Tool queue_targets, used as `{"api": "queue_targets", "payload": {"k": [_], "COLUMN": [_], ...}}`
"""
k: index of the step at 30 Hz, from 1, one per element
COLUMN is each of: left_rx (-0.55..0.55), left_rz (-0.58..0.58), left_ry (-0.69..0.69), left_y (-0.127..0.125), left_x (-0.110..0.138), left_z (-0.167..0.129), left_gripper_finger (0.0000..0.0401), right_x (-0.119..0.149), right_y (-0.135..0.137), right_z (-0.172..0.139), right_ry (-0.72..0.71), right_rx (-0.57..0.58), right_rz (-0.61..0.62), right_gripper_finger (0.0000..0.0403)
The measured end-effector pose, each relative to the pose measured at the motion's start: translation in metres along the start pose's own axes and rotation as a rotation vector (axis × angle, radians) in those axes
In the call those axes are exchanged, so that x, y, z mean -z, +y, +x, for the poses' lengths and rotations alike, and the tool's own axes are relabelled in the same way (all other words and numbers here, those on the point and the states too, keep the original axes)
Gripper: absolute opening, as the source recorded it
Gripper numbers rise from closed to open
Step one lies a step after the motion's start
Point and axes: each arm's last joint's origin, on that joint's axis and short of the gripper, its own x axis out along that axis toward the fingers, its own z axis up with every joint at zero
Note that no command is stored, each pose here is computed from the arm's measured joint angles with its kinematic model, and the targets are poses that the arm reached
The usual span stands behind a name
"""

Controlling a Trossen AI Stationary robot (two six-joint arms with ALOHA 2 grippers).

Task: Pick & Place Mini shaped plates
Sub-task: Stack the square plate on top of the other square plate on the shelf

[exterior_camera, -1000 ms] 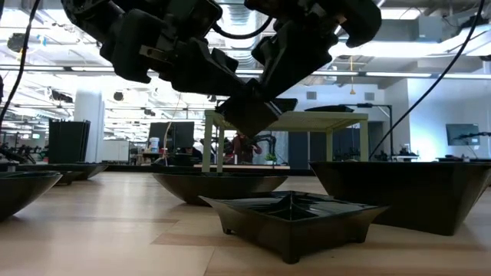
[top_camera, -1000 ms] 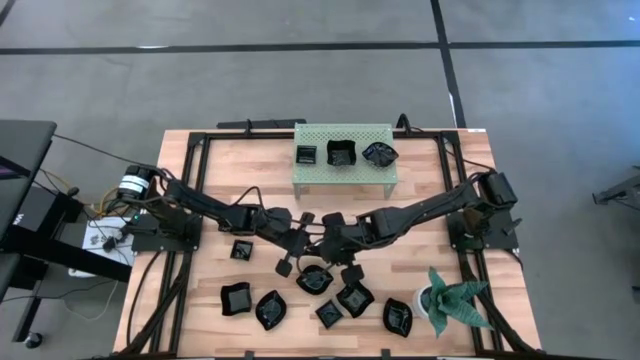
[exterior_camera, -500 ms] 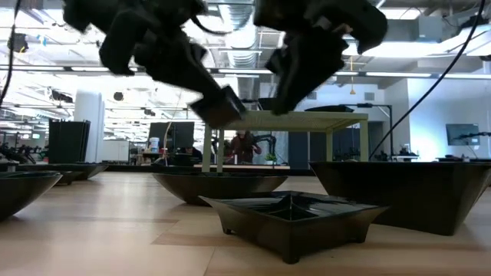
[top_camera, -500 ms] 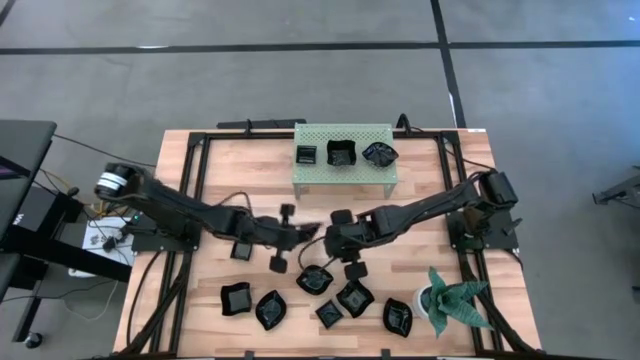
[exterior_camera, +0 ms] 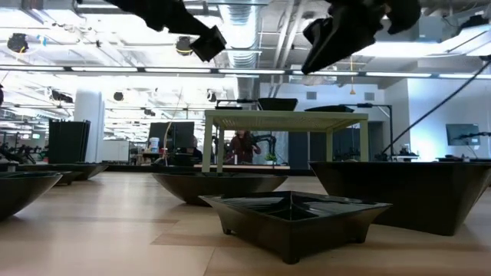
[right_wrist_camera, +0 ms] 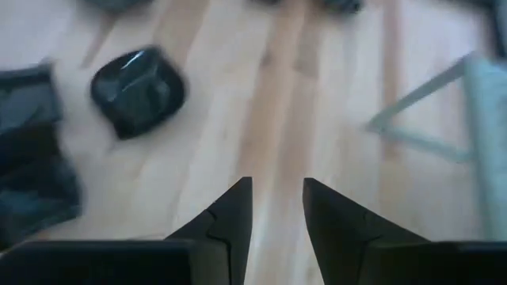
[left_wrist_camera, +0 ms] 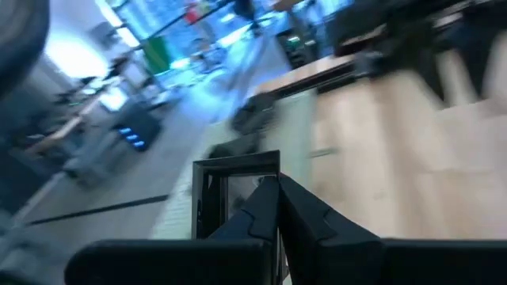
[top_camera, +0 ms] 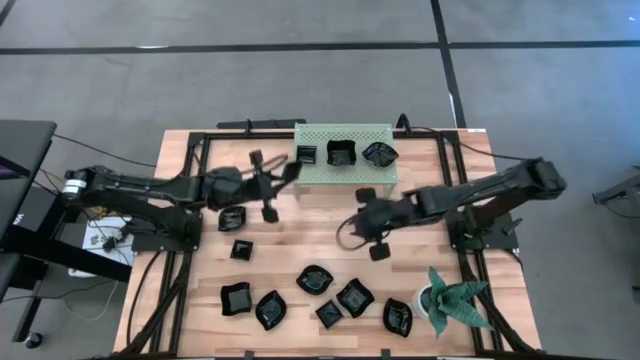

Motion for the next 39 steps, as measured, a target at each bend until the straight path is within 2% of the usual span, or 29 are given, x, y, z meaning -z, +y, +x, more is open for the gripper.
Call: {"api": "queue_targets", "payload": {"k": [4, 9, 12, 20, 39], "left_rx": [-0.068, -0.092, -0.111, -0.138, -0.126], "left_rz": [0.013, -0.001, -0.005, -0.014, -0.010], "left_ry": [0.035, 0.057, 0.087, 0.109, 0.135], "left_y": [0.019, 0.029, 0.029, 0.030, 0.025], "left_x": [0.013, 0.034, 0.046, 0.061, 0.067], "left_z": [0.018, 0.050, 0.065, 0.083, 0.090], "left_gripper_finger": [0.0007, 0.0007, 0.0007, 0.0007, 0.0008], "right_x": [0.028, 0.045, 0.048, 0.046, 0.046], "right_y": [-0.021, -0.045, -0.052, -0.047, -0.047], "right_z": [-0.010, -0.027, -0.032, -0.030, -0.031], "right_ry": [-0.092, -0.126, -0.136, -0.162, -0.169], "right_rx": [0.095, 0.180, 0.203, 0.079, 0.077], "right_rz": [0.037, 0.254, 0.323, 0.258, 0.254], "right_gripper_finger": [0.0108, 0.0108, 0.0108, 0.0108, 0.0108]}}
